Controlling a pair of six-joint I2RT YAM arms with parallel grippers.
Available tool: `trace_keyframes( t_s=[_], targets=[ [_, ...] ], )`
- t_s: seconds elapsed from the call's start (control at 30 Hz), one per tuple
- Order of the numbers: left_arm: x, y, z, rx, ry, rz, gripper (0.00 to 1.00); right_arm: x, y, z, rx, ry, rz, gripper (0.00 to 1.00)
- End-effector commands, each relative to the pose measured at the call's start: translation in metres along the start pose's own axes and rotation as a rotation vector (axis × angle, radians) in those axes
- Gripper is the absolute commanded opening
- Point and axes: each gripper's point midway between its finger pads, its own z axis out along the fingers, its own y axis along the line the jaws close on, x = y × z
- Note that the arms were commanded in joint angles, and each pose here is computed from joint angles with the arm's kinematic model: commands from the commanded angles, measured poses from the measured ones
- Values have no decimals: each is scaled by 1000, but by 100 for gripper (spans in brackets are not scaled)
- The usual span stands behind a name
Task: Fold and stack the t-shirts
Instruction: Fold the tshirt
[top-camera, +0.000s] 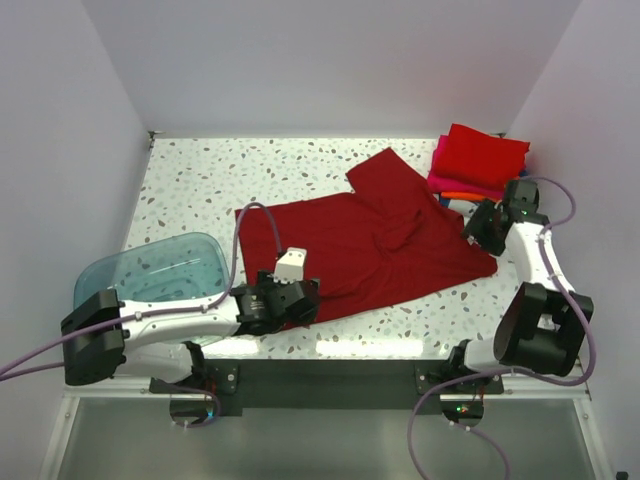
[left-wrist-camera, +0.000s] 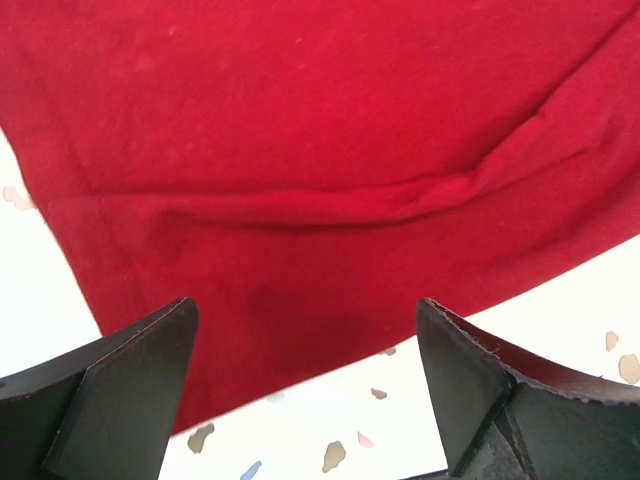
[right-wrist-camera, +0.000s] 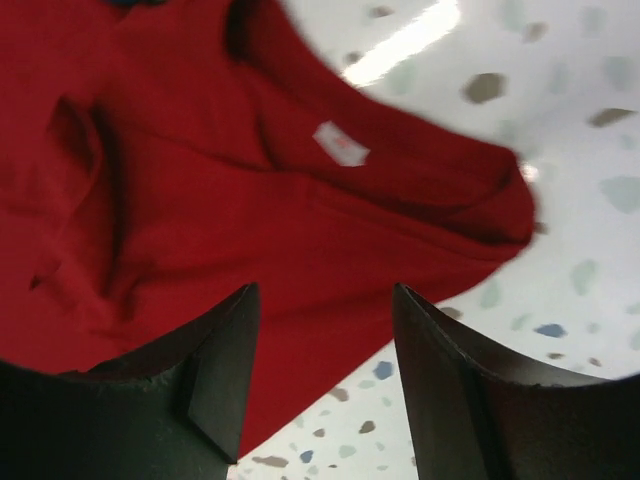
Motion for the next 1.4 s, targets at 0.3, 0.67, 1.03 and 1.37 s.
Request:
trace_keyframes(
  t_s=[0.3, 0.67, 1.03, 1.37],
  targets=[
    [-32, -37, 21, 66, -79, 72, 92, -4, 131, -3, -314, 35, -198, 60],
    [-30, -36, 48, 35, -49, 93, 89, 11, 155, 28, -299, 113, -242, 60],
    [-27, -22, 64, -20, -24, 47, 69, 21, 153, 45, -278, 144, -253, 60],
    [-20, -11, 70, -48, 8, 37, 41, 25, 169, 49, -301, 164, -268, 58]
  ],
)
